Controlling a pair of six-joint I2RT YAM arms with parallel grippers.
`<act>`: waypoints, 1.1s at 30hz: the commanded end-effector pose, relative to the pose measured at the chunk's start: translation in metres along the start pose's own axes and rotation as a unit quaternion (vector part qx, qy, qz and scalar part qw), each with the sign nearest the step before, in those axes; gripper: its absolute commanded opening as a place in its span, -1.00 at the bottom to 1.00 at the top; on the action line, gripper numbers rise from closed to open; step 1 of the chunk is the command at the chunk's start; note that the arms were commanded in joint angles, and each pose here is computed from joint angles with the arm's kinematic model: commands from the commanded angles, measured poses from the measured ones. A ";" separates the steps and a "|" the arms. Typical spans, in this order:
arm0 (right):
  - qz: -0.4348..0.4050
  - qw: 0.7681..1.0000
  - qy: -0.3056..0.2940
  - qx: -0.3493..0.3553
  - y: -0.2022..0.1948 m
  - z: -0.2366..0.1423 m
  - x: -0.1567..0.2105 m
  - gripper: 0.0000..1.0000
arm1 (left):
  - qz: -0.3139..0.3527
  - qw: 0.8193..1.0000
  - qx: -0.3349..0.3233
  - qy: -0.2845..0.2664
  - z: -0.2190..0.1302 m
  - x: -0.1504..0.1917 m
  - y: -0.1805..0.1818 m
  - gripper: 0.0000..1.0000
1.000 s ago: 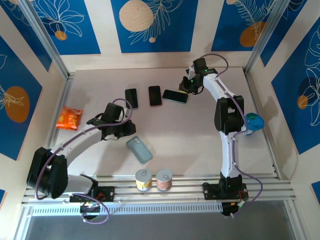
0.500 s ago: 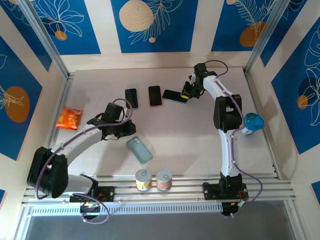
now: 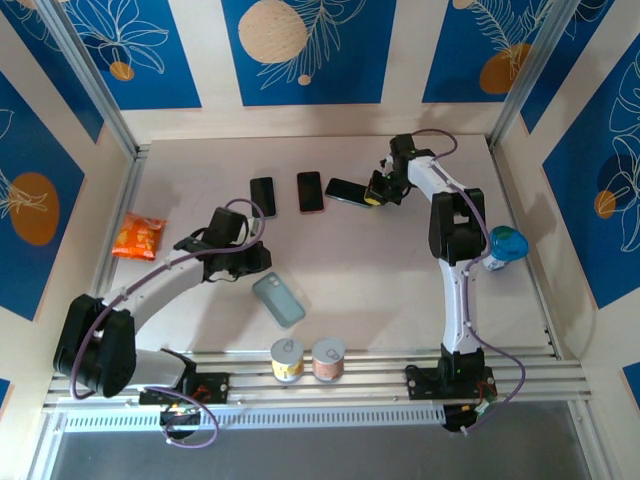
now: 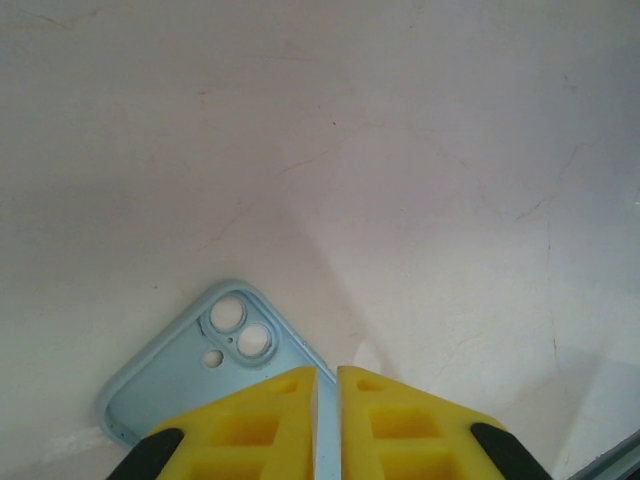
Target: Put the phone into the phone case
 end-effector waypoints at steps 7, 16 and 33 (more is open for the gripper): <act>0.044 0.998 0.033 0.014 -0.011 -0.012 0.035 -1.00 | 0.002 1.000 0.005 -0.012 -0.007 -0.001 0.000 -0.73; 0.077 0.996 0.033 -0.019 0.003 -0.028 0.098 -1.00 | 0.002 1.000 0.009 -0.018 -0.011 0.001 0.001 -0.73; 0.026 0.999 -0.010 -0.038 0.030 -0.061 0.084 -1.00 | 0.003 1.000 0.019 -0.025 -0.016 0.005 0.001 -0.72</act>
Point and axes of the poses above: each hand's point on the last joint's axis, 136 mm out from that joint toward the fingers, its own z axis out along the fingers, its own y axis along the line the jaws close on, x = y × z, the point moved 7 cm from there along -z, back along the fingers, and after that the axes turned 8 degrees about -z, right-handed, at the moved point
